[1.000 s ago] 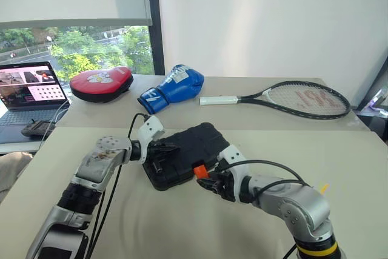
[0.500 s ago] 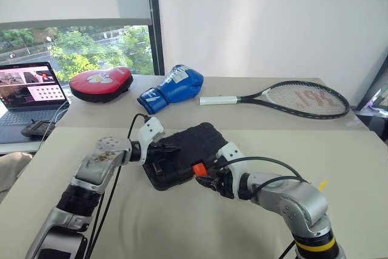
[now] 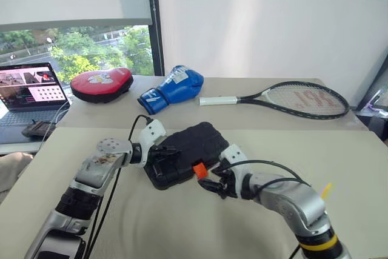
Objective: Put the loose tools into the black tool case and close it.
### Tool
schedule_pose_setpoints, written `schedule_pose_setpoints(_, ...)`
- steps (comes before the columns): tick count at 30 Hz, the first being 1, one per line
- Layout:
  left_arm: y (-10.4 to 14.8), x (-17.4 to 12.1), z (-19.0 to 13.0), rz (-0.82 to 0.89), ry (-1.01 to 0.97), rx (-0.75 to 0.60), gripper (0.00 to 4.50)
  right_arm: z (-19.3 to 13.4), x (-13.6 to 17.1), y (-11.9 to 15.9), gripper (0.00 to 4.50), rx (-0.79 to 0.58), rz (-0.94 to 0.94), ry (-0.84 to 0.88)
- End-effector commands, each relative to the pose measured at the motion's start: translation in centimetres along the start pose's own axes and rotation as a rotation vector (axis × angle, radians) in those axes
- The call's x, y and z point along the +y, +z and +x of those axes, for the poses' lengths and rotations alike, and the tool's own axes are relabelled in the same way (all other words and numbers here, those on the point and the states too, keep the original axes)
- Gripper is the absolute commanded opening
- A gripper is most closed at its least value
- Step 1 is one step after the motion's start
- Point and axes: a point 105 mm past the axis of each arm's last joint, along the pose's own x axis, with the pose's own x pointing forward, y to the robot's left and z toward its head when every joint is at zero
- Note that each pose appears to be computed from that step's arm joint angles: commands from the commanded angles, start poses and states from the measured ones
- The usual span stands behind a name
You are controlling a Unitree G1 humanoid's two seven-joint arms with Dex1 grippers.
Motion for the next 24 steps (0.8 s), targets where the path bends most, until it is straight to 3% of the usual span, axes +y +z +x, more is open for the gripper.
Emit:
schedule_pose_setpoints(1, -4.0, -0.6, 0.3, -0.083, -0.012, 0.128, 0.00, -2.3, 1.5, 1.5, 2.09, -0.069, -0.023, 0.077)
schedule_pose_setpoints(7, -4.1, -0.8, 0.4, -0.082, -0.017, 0.131, 0.00, -1.6, 1.9, 2.8, 0.02, -0.118, 0.020, 0.098)
schedule_pose_setpoints(16, -4.2, -1.2, 0.5, -0.078, -0.028, 0.139, 0.00, 3.5, 0.4, 2.1, 0.02, -0.050, 0.047, 0.037)
schedule_pose_setpoints(24, -4.5, -1.4, 0.3, -0.083, -0.024, 0.144, 0.00, 4.3, 0.5, 2.2, 0.02, -0.076, 0.055, 0.046)
